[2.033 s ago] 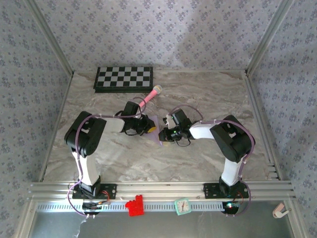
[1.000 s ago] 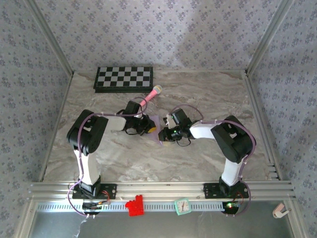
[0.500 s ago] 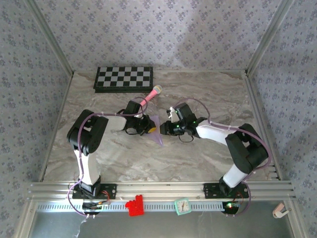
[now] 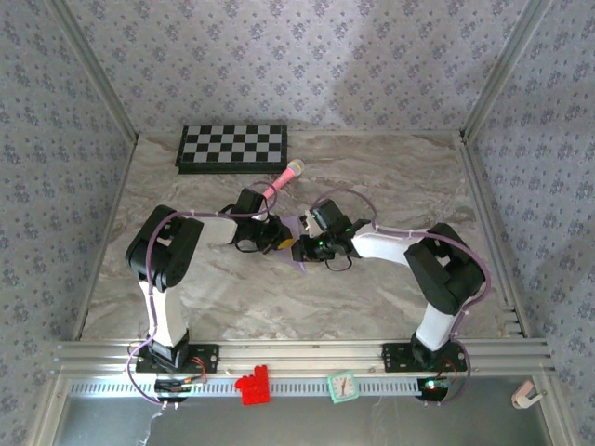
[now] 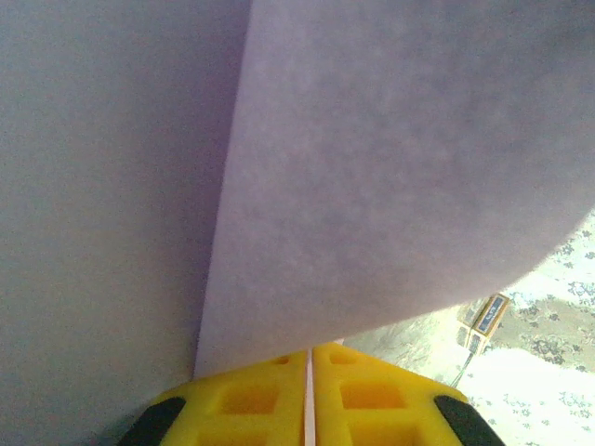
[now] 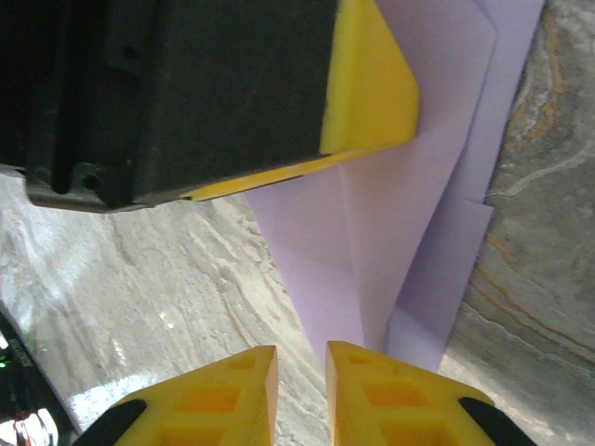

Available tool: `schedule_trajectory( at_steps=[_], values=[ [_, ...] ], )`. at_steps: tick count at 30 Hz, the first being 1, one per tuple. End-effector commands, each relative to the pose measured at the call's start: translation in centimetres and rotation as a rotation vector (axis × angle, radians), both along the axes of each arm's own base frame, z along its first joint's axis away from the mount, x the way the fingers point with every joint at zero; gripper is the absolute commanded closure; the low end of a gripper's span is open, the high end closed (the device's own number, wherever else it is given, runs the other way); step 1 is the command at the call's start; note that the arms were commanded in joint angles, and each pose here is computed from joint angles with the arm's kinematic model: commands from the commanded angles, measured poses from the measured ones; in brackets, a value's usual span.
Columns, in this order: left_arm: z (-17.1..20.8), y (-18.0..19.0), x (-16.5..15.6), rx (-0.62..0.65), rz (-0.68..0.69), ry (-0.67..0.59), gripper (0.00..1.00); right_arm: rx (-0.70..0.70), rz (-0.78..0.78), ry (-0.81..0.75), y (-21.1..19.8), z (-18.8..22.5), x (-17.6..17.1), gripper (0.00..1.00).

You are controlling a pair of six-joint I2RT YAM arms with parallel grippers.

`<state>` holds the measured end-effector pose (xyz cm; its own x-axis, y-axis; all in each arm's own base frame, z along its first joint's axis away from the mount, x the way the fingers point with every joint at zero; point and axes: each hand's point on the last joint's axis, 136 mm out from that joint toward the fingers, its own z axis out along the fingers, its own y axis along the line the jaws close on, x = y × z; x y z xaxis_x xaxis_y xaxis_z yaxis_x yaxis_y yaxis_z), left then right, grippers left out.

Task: Fold a paper plane with a square sheet of paper (pick it up from the middle)
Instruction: Fourth fold the wing at the center of the table.

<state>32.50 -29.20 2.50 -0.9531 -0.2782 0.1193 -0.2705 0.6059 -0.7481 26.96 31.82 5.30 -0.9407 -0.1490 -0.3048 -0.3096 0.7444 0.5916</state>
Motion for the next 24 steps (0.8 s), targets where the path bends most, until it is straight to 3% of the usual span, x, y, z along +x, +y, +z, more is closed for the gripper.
schedule_trajectory(
  at_steps=[1,6,24],
  values=[
    [-0.8,0.2,-0.5,0.039,0.004,0.036,0.89,-0.043,-0.029,-0.041,-1.1,0.9,0.6,0.75],
    [-0.6,0.2,-0.5,0.035,0.009,0.035,0.89,-0.08,-0.082,-0.043,-2.3,0.6,0.9,0.7],
    [-0.3,0.2,-0.4,0.031,0.017,0.035,0.89,-0.064,-0.037,0.026,-0.1,-1.5,1.1,0.73]
  ],
)
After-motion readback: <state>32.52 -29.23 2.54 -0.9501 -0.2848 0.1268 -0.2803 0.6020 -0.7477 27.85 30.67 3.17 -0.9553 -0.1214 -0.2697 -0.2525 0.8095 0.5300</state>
